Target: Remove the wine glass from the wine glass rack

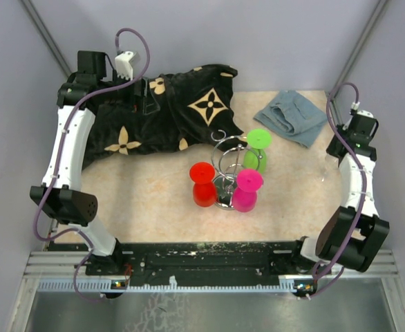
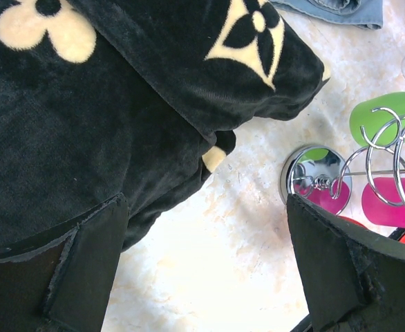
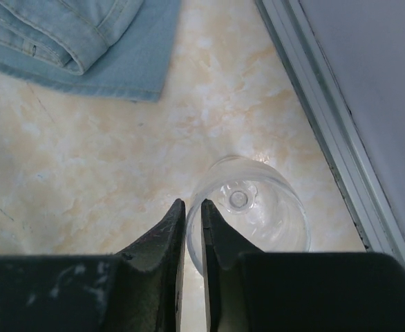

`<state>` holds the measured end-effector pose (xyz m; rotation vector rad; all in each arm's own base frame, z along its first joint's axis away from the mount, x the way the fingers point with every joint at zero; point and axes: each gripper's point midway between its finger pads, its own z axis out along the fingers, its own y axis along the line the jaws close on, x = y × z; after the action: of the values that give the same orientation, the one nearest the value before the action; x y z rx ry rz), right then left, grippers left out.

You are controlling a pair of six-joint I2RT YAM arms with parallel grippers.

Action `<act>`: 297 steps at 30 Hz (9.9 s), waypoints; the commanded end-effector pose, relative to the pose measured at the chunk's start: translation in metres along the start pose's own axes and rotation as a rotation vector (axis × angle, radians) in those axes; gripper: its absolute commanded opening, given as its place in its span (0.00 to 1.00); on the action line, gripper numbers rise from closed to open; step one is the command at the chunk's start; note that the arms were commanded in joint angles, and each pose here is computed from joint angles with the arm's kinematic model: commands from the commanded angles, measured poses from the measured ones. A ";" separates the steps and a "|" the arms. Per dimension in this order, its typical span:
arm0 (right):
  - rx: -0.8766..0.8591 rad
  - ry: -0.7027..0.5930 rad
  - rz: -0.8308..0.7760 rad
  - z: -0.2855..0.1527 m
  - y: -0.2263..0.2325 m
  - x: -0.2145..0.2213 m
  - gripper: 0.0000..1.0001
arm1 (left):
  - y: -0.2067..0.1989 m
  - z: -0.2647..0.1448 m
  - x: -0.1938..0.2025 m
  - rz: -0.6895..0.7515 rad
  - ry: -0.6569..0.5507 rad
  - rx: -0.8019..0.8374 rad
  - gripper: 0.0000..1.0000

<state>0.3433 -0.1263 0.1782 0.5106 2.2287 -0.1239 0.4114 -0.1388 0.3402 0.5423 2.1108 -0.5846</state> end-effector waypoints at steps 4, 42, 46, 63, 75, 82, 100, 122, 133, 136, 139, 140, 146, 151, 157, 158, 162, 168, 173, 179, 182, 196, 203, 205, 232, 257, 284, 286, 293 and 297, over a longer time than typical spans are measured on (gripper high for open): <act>-0.068 -0.095 -0.024 -0.018 0.016 -0.033 0.25 | 0.001 -0.002 0.001 0.007 0.003 -0.003 1.00; -0.290 -0.251 0.159 -0.165 0.065 -0.094 0.69 | -0.123 -0.033 0.087 -0.482 0.254 0.693 0.85; -0.301 -0.244 0.145 -0.168 0.068 -0.092 0.69 | -0.139 -0.032 0.096 -0.543 0.303 0.753 0.83; -0.311 -0.226 0.117 -0.166 0.069 -0.083 0.69 | -0.190 -0.025 0.127 -0.577 0.440 0.846 0.71; -0.301 -0.222 0.111 -0.166 0.067 -0.079 0.69 | -0.200 -0.025 0.148 -0.618 0.508 0.862 0.63; -0.300 -0.222 0.110 -0.166 0.067 -0.079 0.68 | -0.202 -0.023 0.145 -0.619 0.515 0.878 0.55; -0.295 -0.224 0.101 -0.165 0.065 -0.077 0.68 | -0.210 -0.016 0.154 -0.620 0.560 0.887 0.43; -0.307 -0.221 0.104 -0.165 0.067 -0.076 0.68 | -0.210 -0.016 0.169 -0.656 0.586 0.873 0.47; -0.307 -0.226 0.097 -0.169 0.067 -0.076 0.68 | -0.210 -0.010 0.159 -0.664 0.579 0.886 0.47; -0.307 -0.225 0.096 -0.169 0.067 -0.075 0.68 | -0.209 -0.009 0.157 -0.662 0.575 0.888 0.45; -0.308 -0.225 0.094 -0.169 0.067 -0.074 0.68 | -0.209 -0.008 0.156 -0.664 0.577 0.887 0.45; -0.307 -0.224 0.094 -0.169 0.067 -0.073 0.68 | -0.209 -0.007 0.157 -0.668 0.580 0.887 0.45; -0.305 -0.224 0.092 -0.170 0.066 -0.072 0.68 | -0.209 -0.004 0.153 -0.665 0.575 0.890 0.39; -0.304 -0.227 0.090 -0.172 0.066 -0.072 0.67 | -0.208 -0.002 0.151 -0.665 0.573 0.893 0.32; -0.304 -0.230 0.090 -0.172 0.066 -0.074 0.67 | -0.209 -0.004 0.149 -0.665 0.571 0.905 0.02; -0.304 -0.229 0.090 -0.172 0.066 -0.074 0.67 | -0.209 -0.005 0.149 -0.667 0.572 0.905 0.00; -0.303 -0.228 0.089 -0.172 0.066 -0.073 0.67 | -0.211 -0.009 0.149 -0.673 0.573 0.909 0.00; -0.305 -0.223 0.087 -0.170 0.066 -0.070 0.67 | -0.208 -0.018 0.147 -0.707 0.571 0.915 0.00; -0.313 -0.220 0.087 -0.169 0.068 -0.069 0.67 | -0.193 -0.021 0.149 -0.779 0.563 0.898 0.00; -0.322 -0.219 0.089 -0.168 0.069 -0.070 0.67 | -0.181 -0.024 0.143 -0.829 0.538 0.895 0.00; -0.325 -0.220 0.090 -0.168 0.070 -0.071 0.67 | -0.179 -0.025 0.143 -0.838 0.536 0.894 0.00; -0.397 -0.250 0.105 -0.181 0.085 -0.095 0.66 | -0.122 -0.027 0.071 -0.691 0.263 0.803 0.00; -0.611 -0.283 0.131 -0.203 0.123 -0.144 0.66 | -0.095 -0.013 0.004 -0.279 0.088 0.592 0.00; -0.674 -0.288 0.130 -0.208 0.135 -0.158 0.66 | -0.093 -0.006 -0.008 -0.139 0.056 0.509 0.00; -1.411 0.078 -0.098 -0.254 0.344 -0.148 0.65 | -0.213 -0.074 0.011 0.807 -0.249 0.594 0.00; -1.476 0.362 -0.338 -0.322 0.336 -0.008 0.63 | -0.226 -0.083 0.093 1.120 -0.178 0.627 0.00; -1.390 -0.026 -0.341 -0.366 0.311 -0.087 0.00 | -0.189 -0.053 -0.037 0.987 -0.419 0.119 0.80; -1.259 -0.206 -0.225 -0.356 0.291 -0.143 0.00 | -0.185 -0.049 -0.040 0.889 -0.395 0.096 0.81; -0.456 -0.544 0.009 -0.263 0.153 -0.241 0.00 | -0.176 -0.034 -0.046 0.618 -0.325 0.048 0.82; -0.071 -0.497 0.030 -0.234 0.072 -0.228 0.00 | -0.175 -0.030 -0.047 0.519 -0.294 0.045 0.82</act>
<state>0.3557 0.0130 0.5304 0.1639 1.7074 0.2866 0.3164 -0.2720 0.4267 1.0786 1.4851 -0.3198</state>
